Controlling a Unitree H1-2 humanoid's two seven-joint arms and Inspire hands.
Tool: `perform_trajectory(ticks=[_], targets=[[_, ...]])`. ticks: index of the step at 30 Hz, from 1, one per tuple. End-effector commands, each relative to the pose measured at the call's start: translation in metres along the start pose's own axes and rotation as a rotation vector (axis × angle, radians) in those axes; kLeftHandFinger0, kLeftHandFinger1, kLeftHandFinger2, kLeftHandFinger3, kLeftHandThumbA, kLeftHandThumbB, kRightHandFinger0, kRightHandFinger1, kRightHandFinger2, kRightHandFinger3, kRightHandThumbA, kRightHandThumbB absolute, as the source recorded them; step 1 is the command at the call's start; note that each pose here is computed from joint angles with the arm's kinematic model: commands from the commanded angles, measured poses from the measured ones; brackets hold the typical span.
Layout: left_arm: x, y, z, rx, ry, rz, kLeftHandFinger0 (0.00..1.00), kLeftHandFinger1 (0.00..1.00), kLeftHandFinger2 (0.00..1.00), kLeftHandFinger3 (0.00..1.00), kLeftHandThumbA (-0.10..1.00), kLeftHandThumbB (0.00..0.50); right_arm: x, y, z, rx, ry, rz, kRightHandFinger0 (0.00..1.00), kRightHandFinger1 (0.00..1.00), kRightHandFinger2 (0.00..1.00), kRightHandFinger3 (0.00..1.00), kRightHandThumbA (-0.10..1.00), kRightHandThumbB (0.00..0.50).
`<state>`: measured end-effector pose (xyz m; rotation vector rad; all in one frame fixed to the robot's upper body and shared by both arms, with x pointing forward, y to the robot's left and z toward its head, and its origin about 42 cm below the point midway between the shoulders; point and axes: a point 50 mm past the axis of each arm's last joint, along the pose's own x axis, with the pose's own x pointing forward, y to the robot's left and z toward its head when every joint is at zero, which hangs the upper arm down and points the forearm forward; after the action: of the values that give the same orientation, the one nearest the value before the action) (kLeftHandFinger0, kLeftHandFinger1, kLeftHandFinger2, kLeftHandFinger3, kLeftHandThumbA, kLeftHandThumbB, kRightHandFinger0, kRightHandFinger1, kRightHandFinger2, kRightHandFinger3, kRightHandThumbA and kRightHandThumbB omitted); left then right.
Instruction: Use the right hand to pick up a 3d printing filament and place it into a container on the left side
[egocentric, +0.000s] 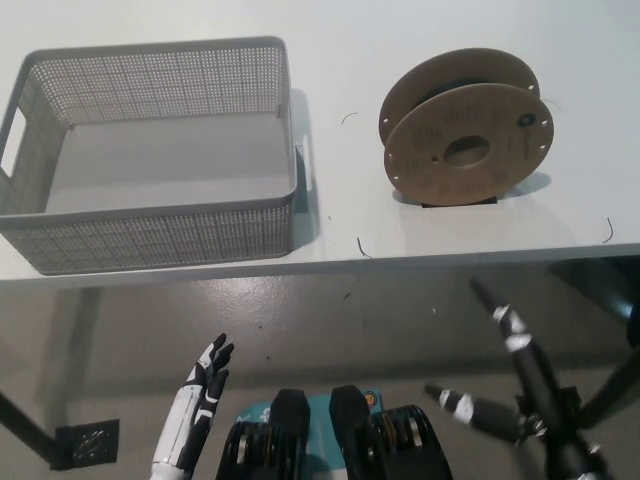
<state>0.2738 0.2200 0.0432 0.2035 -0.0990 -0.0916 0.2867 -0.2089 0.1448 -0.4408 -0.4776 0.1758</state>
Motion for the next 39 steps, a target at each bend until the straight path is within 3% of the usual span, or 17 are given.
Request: perform_trajectory(ticks=[1,6,9,10,14,17,18,19,20,22,24,28,33,36,39], targets=[[0.008,0.005,0.013,0.025,-0.11,0.01,1.0,1.0,1.0,1.0,1.0,0.212,0.072,-0.077,0.082,-0.341,-0.211,0.057,1.0,1.0,1.0,1.0,0.92,0.301],[0.009,0.008,0.014,0.039,-0.114,0.003,1.0,1.0,1.0,1.0,1.0,0.193,0.139,-0.146,0.124,-0.438,-0.236,0.093,1.0,1.0,1.0,1.0,0.78,0.338],[0.01,0.009,0.014,0.049,-0.117,0.0,1.0,1.0,1.0,1.0,1.0,0.213,0.165,-0.167,0.138,-0.458,-0.221,0.091,1.0,1.0,1.0,1.0,0.78,0.349],[0.01,0.008,0.014,0.055,-0.117,-0.005,1.0,1.0,1.0,1.0,1.0,0.216,0.183,-0.182,0.149,-0.513,-0.205,0.094,1.0,1.0,1.0,1.0,0.84,0.358],[0.009,0.009,0.013,0.065,-0.108,-0.011,1.0,1.0,1.0,1.0,1.0,0.231,0.225,-0.21,0.172,-0.481,-0.161,0.145,1.0,1.0,1.0,1.0,0.77,0.35],[0.009,0.008,0.012,0.073,-0.104,-0.024,1.0,1.0,1.0,1.0,1.0,0.227,0.253,-0.223,0.178,-0.538,-0.093,0.187,1.0,1.0,1.0,1.0,0.85,0.377],[0.009,0.008,0.012,0.071,-0.102,-0.026,1.0,1.0,1.0,1.0,1.0,0.229,0.258,-0.225,0.179,-0.551,-0.079,0.197,1.0,1.0,1.0,1.0,0.86,0.376],[0.009,0.008,0.012,0.07,-0.102,-0.03,1.0,1.0,1.0,1.0,1.0,0.224,0.268,-0.227,0.179,-0.528,-0.027,0.233,1.0,1.0,1.0,1.0,0.89,0.42],[0.009,0.008,0.012,0.071,-0.1,-0.031,1.0,1.0,1.0,1.0,1.0,0.225,0.275,-0.228,0.18,-0.536,0.004,0.261,1.0,1.0,1.0,1.0,0.93,0.434],[0.008,0.008,0.012,0.078,-0.1,-0.032,1.0,1.0,1.0,1.0,1.0,0.215,0.286,-0.225,0.186,-0.54,0.073,0.323,1.0,1.0,1.0,1.0,0.95,0.44],[0.007,0.008,0.012,0.075,-0.101,-0.032,1.0,1.0,1.0,1.0,1.0,0.211,0.295,-0.224,0.188,-0.536,0.114,0.378,1.0,1.0,1.0,1.0,0.95,0.412],[0.007,0.009,0.012,0.084,-0.103,-0.034,1.0,1.0,1.0,1.0,1.0,0.201,0.313,-0.221,0.19,-0.517,0.193,0.486,1.0,1.0,1.0,1.0,1.0,0.421],[0.006,0.009,0.011,0.079,-0.102,-0.035,1.0,1.0,1.0,1.0,1.0,0.198,0.331,-0.219,0.204,-0.497,0.291,0.645,1.0,1.0,1.0,1.0,1.0,0.388],[0.005,0.009,0.011,0.068,-0.095,-0.033,1.0,1.0,1.0,1.0,1.0,0.219,0.346,-0.22,0.207,-0.527,0.363,0.72,1.0,1.0,1.0,1.0,1.0,0.446],[0.005,0.01,0.011,0.077,-0.098,-0.031,1.0,1.0,1.0,1.0,1.0,0.214,0.357,-0.216,0.217,-0.501,0.402,0.793,1.0,1.0,1.0,1.0,1.0,0.397]])
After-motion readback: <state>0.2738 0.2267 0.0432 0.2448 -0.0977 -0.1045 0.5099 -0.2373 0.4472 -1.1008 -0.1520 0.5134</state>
